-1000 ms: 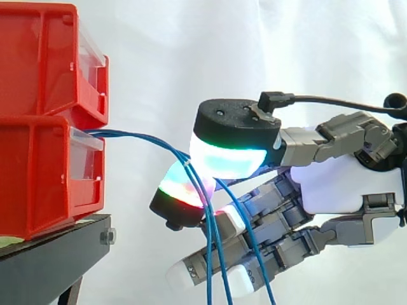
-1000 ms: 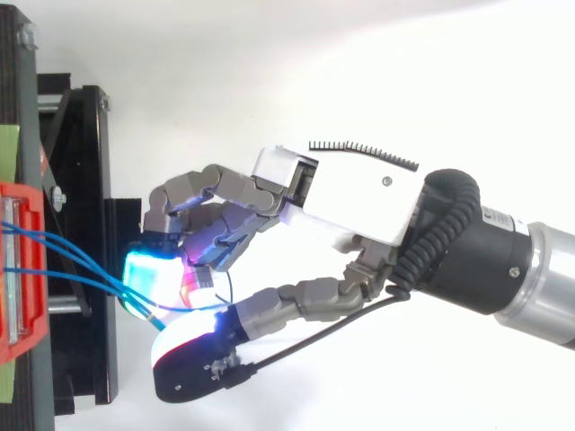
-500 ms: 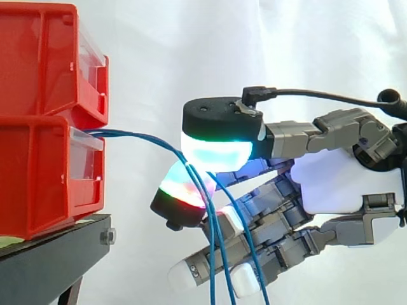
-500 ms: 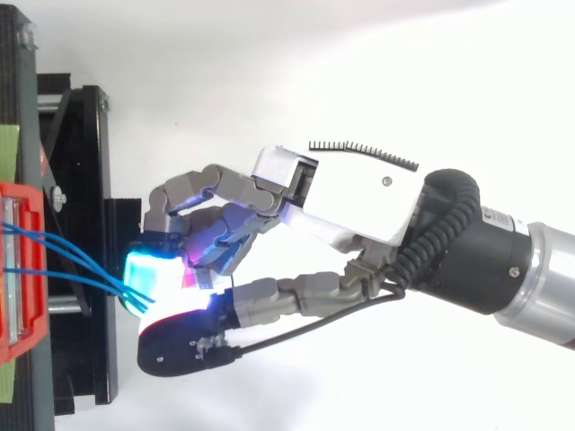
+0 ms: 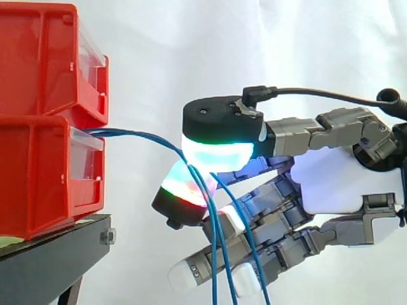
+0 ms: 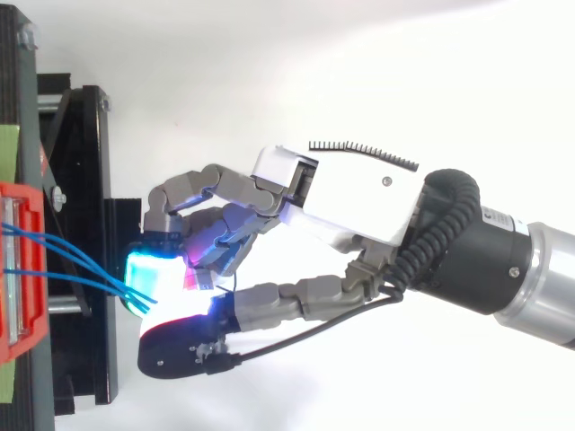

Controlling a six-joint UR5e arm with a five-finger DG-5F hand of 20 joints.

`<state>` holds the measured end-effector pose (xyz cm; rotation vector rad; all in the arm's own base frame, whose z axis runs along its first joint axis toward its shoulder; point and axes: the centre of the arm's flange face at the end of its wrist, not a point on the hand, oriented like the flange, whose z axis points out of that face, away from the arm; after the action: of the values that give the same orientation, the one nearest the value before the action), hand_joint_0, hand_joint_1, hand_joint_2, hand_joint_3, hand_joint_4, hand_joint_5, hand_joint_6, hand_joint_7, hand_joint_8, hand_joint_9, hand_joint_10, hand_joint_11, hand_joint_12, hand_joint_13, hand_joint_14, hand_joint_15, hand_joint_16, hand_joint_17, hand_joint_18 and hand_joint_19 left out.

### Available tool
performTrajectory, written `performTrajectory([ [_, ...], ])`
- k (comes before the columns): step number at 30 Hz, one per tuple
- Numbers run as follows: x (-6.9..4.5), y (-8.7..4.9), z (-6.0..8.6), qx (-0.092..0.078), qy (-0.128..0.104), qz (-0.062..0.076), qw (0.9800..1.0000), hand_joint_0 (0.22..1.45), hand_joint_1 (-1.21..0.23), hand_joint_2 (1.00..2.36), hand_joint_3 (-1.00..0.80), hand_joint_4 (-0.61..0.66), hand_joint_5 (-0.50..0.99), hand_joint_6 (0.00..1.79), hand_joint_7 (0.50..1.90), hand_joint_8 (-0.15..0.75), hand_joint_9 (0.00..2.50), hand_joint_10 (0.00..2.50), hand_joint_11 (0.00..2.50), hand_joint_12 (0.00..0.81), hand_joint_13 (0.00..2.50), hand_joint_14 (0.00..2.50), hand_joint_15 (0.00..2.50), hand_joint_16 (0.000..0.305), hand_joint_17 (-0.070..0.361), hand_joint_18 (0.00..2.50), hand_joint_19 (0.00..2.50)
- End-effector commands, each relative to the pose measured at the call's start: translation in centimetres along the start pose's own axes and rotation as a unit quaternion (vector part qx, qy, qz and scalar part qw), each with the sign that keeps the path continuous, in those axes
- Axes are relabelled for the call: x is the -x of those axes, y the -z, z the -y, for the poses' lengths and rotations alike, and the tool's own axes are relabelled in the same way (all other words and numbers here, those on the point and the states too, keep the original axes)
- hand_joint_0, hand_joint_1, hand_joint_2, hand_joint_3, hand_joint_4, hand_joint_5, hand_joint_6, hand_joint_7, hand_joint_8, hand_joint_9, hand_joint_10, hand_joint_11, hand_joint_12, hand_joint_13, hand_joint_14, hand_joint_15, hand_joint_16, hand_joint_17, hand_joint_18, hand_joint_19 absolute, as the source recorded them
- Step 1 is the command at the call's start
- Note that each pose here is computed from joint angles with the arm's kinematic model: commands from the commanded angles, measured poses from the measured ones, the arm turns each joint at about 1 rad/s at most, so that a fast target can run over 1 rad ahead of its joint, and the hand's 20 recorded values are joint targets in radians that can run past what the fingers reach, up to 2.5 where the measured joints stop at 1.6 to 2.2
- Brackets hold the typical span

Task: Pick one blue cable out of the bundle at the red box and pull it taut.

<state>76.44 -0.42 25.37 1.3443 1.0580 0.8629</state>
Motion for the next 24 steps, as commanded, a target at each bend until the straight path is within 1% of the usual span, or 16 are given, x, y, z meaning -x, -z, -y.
performTrajectory([
  [1, 0.01, 0.02, 0.07, -0.001, 0.0, 0.0, 1.0, 0.7, -0.89, 1.03, -0.11, 0.16, -0.2, 0.9, 1.28, 0.444, 0.88, 0.01, 1.34, 0.447, 0.71, 0.01, 0.28, 0.062, 0.139, 0.94, 0.41],
  [3, 0.11, -0.04, 0.01, 0.0, 0.0, 0.001, 1.0, 0.72, -0.91, 1.03, -0.14, 0.18, -0.2, 0.9, 1.3, 0.442, 0.88, 0.01, 1.33, 0.444, 0.71, 0.01, 0.29, 0.062, 0.139, 0.93, 0.41],
  [4, 0.11, -0.04, 0.01, 0.0, 0.0, 0.001, 1.0, 0.75, -0.92, 1.03, -0.15, 0.21, -0.2, 0.91, 1.32, 0.443, 0.88, 0.01, 1.33, 0.443, 0.7, 0.01, 0.29, 0.061, 0.137, 0.92, 0.43],
  [5, 0.0, 0.0, 0.0, 0.0, 0.0, 0.0, 1.0, 0.76, -0.92, 1.03, -0.15, 0.21, -0.2, 0.9, 1.33, 0.439, 0.88, 0.01, 1.33, 0.442, 0.7, 0.01, 0.3, 0.061, 0.137, 0.9, 0.44],
  [8, 0.0, 0.0, 0.0, 0.0, -0.001, 0.0, 1.0, 0.81, -0.89, 1.03, -0.08, 0.23, -0.22, 0.91, 1.27, 0.438, 0.87, 0.01, 1.33, 0.44, 0.69, 0.01, 0.31, 0.06, 0.135, 0.86, 0.49],
  [12, 0.0, 0.0, 0.0, 0.0, 0.0, 0.0, 1.0, 0.82, -0.88, 1.03, -0.09, 0.28, -0.23, 0.91, 1.22, 0.432, 0.83, 0.01, 1.34, 0.436, 0.68, 0.01, 0.31, 0.06, 0.135, 0.84, 0.49],
  [13, 0.0, 0.0, 0.0, 0.0, -0.001, 0.0, 1.0, 0.82, -0.89, 1.03, -0.14, 0.28, -0.23, 0.91, 1.21, 0.431, 0.81, 0.01, 1.34, 0.434, 0.66, 0.01, 0.31, 0.06, 0.136, 0.83, 0.48],
  [19, 0.0, 0.0, 0.0, 0.0, -0.001, 0.0, 1.0, 0.81, -0.95, 1.02, -0.28, 0.3, -0.24, 0.91, 1.21, 0.43, 0.77, 0.01, 1.34, 0.441, 0.65, 0.01, 0.29, 0.061, 0.136, 0.84, 0.43],
  [24, 0.0, 0.0, 0.0, 0.0, -0.002, 0.0, 1.0, 0.8, -0.97, 1.0, -0.48, 0.32, -0.25, 0.91, 1.2, 0.432, 0.74, 0.01, 1.33, 0.447, 0.65, 0.01, 0.28, 0.061, 0.138, 0.87, 0.38],
])
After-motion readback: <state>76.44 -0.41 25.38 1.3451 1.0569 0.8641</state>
